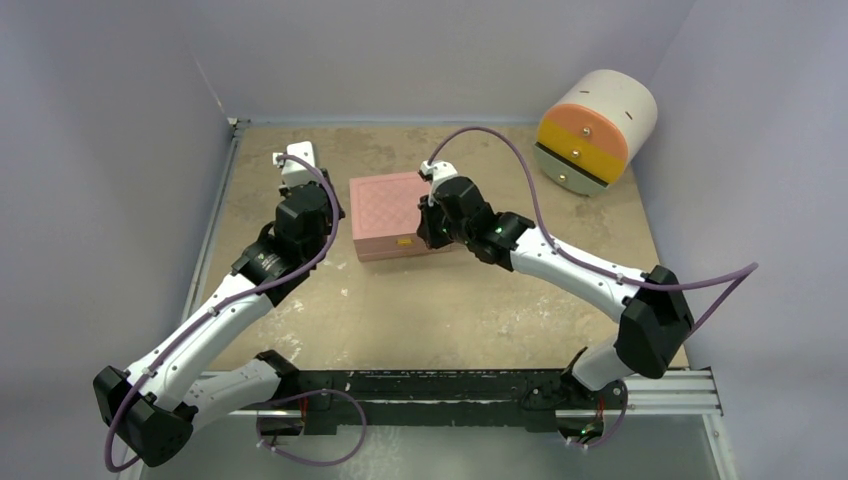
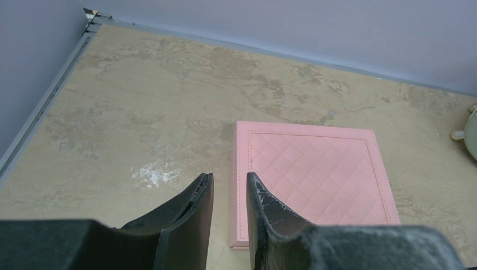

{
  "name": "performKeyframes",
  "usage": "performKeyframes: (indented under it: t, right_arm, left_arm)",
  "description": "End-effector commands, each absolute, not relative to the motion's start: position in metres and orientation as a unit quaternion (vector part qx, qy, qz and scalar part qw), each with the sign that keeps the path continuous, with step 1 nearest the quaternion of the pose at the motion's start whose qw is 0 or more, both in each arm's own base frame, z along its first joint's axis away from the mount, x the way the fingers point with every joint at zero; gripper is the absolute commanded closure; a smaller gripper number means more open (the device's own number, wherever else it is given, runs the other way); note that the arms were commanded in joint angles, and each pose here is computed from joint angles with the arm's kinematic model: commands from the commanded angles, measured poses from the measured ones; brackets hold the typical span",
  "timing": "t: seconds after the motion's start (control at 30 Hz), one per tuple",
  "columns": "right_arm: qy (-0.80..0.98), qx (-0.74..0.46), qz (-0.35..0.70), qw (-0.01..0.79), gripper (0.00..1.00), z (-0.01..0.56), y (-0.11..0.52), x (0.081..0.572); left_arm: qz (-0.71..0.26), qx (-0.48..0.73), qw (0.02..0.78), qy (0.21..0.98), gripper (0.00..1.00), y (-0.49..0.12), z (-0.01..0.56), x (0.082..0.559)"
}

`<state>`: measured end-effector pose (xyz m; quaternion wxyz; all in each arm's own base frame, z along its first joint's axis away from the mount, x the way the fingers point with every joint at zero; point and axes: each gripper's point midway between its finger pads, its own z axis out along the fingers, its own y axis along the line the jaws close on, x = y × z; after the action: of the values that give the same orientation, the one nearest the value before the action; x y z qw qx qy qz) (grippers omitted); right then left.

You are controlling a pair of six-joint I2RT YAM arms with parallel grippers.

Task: Organize the mixed jewelry

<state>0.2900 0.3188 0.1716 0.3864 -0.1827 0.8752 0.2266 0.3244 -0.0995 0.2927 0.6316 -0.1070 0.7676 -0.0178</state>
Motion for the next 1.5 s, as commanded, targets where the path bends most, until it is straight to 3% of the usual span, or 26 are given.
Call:
performKeyframes:
  t: [0.0,0.1,0.27,0.37,0.53,0.87,1.1,1.47]
  right_arm:
    - [0.852,-0.176,0.207,0.447,0.94,0.211,0.321,0.315]
    - [0.843,-0.163,0.175,0.482,0.80,0.228,0.309,0.327]
    - [0.829,-0.127,0.110,0.533,0.46,0.251,0.270,0.348]
    - [0.829,-0.099,0.110,0.539,0.35,0.258,0.239,0.362]
    - [0.839,-0.021,0.100,0.534,0.16,0.255,0.179,0.375]
    - [0.859,0.111,0.151,0.477,0.07,0.216,0.091,0.355]
    - [0.865,0.114,0.138,0.469,0.01,0.201,0.075,0.321]
    - [0.853,0.086,0.160,0.489,0.01,0.206,0.075,0.275]
  left_arm:
    - [-0.032,-0.126,0.645,0.753,0.73,-0.098,0.308,0.327]
    - [-0.034,-0.128,0.644,0.753,0.70,-0.099,0.308,0.327]
    - [-0.045,-0.129,0.640,0.756,0.55,-0.104,0.305,0.328]
    - [-0.046,-0.129,0.637,0.758,0.39,-0.105,0.305,0.329]
    - [-0.038,-0.130,0.634,0.761,0.32,-0.103,0.303,0.330]
    - [0.001,-0.135,0.605,0.785,0.27,-0.088,0.288,0.347]
    - [-0.016,-0.156,0.578,0.801,0.27,-0.079,0.276,0.363]
    - [-0.127,-0.129,0.611,0.770,0.29,-0.092,0.343,0.320]
